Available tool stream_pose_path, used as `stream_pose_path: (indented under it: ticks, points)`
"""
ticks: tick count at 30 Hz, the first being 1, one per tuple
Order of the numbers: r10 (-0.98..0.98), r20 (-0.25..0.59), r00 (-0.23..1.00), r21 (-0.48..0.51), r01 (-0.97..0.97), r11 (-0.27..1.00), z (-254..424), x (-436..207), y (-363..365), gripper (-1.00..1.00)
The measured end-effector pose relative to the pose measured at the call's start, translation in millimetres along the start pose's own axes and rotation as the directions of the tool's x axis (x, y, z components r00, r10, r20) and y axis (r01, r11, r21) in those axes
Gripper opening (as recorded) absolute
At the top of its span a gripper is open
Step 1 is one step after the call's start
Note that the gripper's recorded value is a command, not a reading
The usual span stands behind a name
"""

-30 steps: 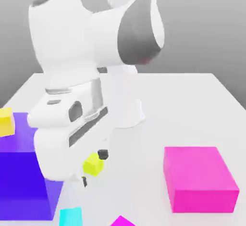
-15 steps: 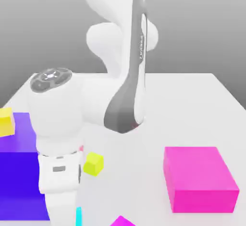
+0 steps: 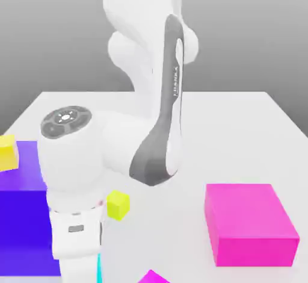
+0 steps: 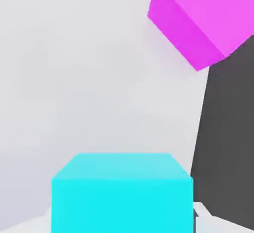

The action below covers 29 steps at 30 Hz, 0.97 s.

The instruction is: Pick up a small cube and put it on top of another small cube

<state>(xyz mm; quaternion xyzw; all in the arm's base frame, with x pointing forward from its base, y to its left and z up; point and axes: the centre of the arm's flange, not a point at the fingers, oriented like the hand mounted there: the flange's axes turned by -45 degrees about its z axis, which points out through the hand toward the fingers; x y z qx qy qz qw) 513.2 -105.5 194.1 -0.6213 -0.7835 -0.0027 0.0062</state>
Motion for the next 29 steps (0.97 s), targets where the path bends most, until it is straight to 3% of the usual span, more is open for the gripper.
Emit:
stream_pose_path:
  ticks: [8,19,25,26,29]
  points:
    - [-0.142,-0.037,0.989,-0.008,0.141,0.99,-108,-23,2,-1.0]
    - [-0.115,0.057,0.992,0.007,0.114,0.993,-264,-112,-105,-1.0]
    - [-0.016,0.015,1.0,0.0,0.016,1.0,-217,-139,-145,-1.0]
    - [-0.014,0.015,1.0,0.001,0.014,1.0,-206,-139,-146,1.0]
    - [-0.014,0.015,1.0,0.001,0.014,1.0,-206,-139,-146,1.0]
